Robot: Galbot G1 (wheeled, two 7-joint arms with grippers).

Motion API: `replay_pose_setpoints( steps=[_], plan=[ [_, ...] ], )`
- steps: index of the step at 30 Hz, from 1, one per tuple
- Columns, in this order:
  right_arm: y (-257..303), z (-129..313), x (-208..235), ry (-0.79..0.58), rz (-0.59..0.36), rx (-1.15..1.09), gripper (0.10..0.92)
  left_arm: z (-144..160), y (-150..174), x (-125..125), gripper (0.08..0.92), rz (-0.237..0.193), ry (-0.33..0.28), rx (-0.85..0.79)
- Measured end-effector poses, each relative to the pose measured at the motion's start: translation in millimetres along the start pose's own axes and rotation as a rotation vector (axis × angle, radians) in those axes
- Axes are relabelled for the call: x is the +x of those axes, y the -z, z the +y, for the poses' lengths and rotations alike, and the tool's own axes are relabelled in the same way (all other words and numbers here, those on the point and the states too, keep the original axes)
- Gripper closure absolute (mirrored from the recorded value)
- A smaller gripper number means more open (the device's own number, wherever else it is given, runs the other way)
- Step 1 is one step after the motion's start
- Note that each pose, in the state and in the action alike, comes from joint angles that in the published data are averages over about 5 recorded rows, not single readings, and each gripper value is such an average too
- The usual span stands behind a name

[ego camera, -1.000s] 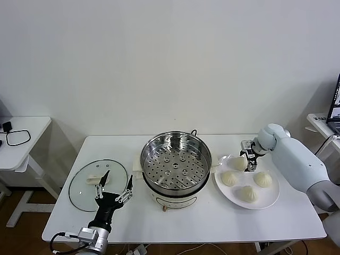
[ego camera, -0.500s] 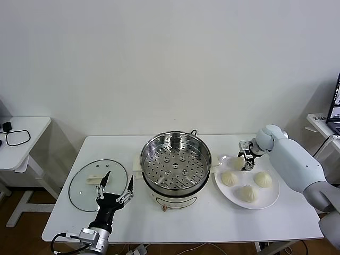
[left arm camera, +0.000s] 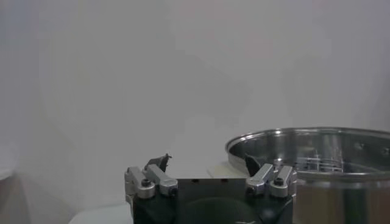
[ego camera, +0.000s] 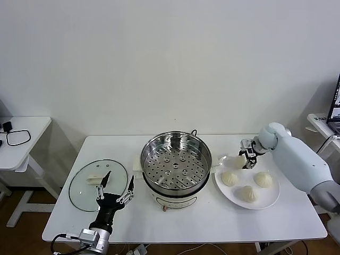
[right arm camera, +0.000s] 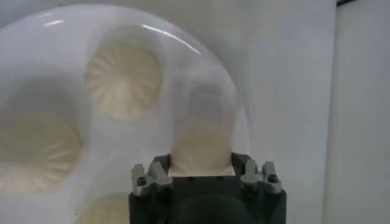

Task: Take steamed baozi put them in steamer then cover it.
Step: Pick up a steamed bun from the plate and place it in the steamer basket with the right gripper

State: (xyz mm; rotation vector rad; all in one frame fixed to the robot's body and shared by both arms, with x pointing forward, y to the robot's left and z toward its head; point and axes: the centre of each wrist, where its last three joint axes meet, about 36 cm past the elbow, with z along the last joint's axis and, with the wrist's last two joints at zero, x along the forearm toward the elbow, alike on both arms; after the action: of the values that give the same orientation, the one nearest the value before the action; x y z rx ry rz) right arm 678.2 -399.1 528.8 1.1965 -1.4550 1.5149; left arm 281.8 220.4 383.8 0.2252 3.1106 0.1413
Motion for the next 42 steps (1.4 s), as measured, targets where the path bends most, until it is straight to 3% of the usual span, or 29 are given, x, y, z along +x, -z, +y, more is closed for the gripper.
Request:
replay_pose_setpoints(
  steps=[8,19,30,42],
  plan=[
    [36,-26,95,-0.034,-0.082,0.261,0.336,1,4,1,0.177,-0.003,0.001,-0.005],
    [160,-54,191,-0.041,-0.115,0.775,0.340,9,4,4,0.177,0.014,0.013,-0.022],
    [266,-62,185,-0.006,-0.109,1.154,0.335,20,3,5,0.177,0.023,0.023,-0.032],
    [310,-65,124,0.020,-0.106,1.348,0.335,32,1,5,0.177,0.035,0.040,-0.051]
  ],
)
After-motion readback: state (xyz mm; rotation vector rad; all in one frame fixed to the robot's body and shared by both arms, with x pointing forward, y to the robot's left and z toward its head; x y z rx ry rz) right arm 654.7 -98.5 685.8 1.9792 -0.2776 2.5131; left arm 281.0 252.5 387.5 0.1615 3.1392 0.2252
